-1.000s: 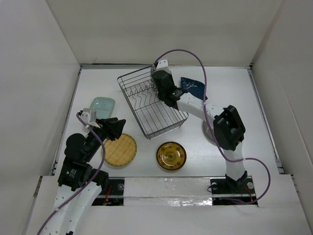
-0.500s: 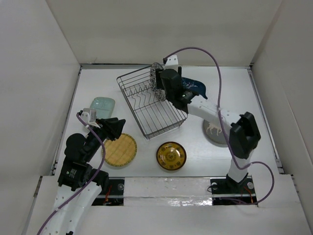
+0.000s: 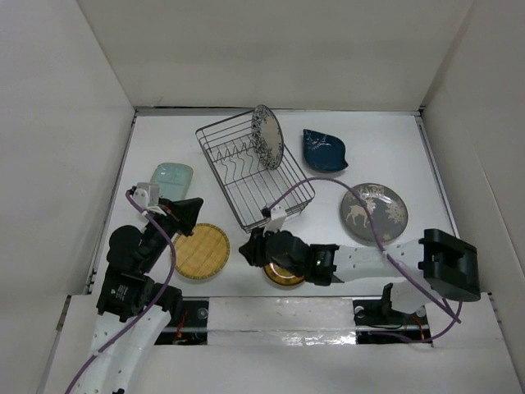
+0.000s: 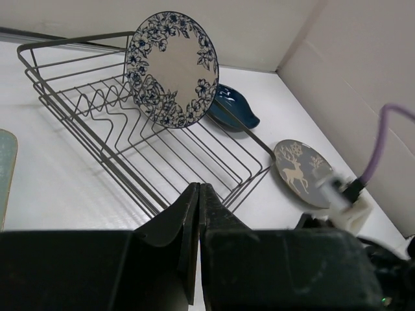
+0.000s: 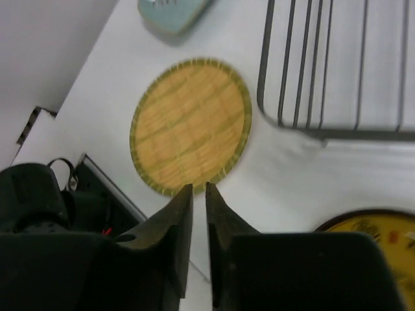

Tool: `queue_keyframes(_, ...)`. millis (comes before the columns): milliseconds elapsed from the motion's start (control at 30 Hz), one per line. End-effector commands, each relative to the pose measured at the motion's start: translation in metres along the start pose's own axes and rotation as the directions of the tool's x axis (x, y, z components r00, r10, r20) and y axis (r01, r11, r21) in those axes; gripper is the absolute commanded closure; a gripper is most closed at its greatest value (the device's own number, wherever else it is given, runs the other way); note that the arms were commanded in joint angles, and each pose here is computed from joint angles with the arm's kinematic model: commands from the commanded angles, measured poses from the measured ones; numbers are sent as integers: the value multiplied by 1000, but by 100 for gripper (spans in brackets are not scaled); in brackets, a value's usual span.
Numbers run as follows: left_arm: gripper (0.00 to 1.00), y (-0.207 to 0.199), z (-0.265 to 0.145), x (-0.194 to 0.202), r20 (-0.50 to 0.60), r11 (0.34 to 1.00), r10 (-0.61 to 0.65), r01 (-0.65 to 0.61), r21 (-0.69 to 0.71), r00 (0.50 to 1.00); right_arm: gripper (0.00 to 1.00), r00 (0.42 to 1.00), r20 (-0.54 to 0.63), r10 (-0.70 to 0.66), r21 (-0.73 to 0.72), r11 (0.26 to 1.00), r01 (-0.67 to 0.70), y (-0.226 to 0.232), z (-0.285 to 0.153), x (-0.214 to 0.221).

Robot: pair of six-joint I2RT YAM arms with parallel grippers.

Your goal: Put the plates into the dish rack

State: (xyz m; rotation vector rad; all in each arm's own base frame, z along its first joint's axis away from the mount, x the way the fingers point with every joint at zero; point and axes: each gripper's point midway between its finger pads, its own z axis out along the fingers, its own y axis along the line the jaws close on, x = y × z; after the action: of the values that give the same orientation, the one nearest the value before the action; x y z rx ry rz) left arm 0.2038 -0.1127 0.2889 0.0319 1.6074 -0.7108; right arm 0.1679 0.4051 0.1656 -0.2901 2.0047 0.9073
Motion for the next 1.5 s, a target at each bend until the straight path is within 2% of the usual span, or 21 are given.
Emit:
queue_keyframes(0,100,-8,-3,-15,60,999,22,-24,30,998,64,933,37,359,-78,931,-355,25,6,7)
queue_keyframes(100,96,-10,-7,-17,74,999,23,-26,40,997,43,896,-17,443,-87,893,-443,36,21,33)
queue_keyframes(267,90,-14,-14,-23,112,998,26,-32,53,993,41,862,-55,503,-5,864,-504,33,51,78)
queue_keyframes(300,89,-14,-15,-24,117,998,26,-33,54,993,41,838,-67,542,-3,840,-543,39,55,81)
queue_keyframes(367,88,-16,-19,-27,132,997,30,-38,60,991,41,829,-71,555,26,831,-555,32,64,95)
queue_keyframes(467,88,-18,-22,-29,148,997,34,-44,68,988,44,785,-76,615,39,788,-614,31,71,103)
queue_keyframes(633,87,-21,-25,-31,158,995,37,-51,82,987,53,772,-50,634,86,773,-629,23,83,115)
queue_keyframes(667,87,-22,-27,-32,166,995,38,-52,83,985,57,770,-44,637,84,770,-633,23,85,113)
queue_keyframes(700,86,-22,-27,-33,167,995,40,-54,84,985,68,764,-43,644,87,764,-640,22,85,115)
queue_keyframes(867,83,-23,-29,-34,175,994,41,-57,88,984,89,746,-36,665,99,745,-659,12,86,120)
queue_keyframes(900,83,-23,-30,-34,177,995,41,-57,87,983,100,750,-28,661,108,748,-655,6,84,121)
queue_keyframes(933,83,-23,-30,-35,179,995,41,-56,83,983,100,754,-31,657,99,752,-651,10,79,121)
queue_keyframes(1067,83,-21,-29,-34,177,996,40,-54,76,983,100,811,-8,586,38,810,-585,36,46,100)
queue_keyframes(1100,83,-21,-29,-35,178,996,41,-55,73,983,100,850,23,526,33,850,-526,38,41,93)
queue_keyframes(1167,83,-16,-28,-38,183,998,42,-51,44,982,100,883,44,467,15,884,-468,58,25,83)
queue_keyframes(1200,82,-15,-28,-38,183,998,41,-49,36,982,100,911,100,400,46,913,-406,54,15,68)
queue_keyframes(1267,83,-13,-32,-42,203,999,44,-49,21,978,100,937,142,319,78,940,-332,56,3,51)
queue_keyframes(1367,82,-11,-38,-49,238,999,49,-50,-1,970,100,944,251,214,121,961,-250,54,-19,6)
queue_keyframes(1400,82,-11,-39,-51,248,999,48,-48,-4,968,100,942,304,139,170,966,-197,44,-26,-11)
queue_keyframes(1467,81,-12,-45,-59,284,999,50,-50,-7,957,100,924,370,96,190,966,-176,39,-44,-51)
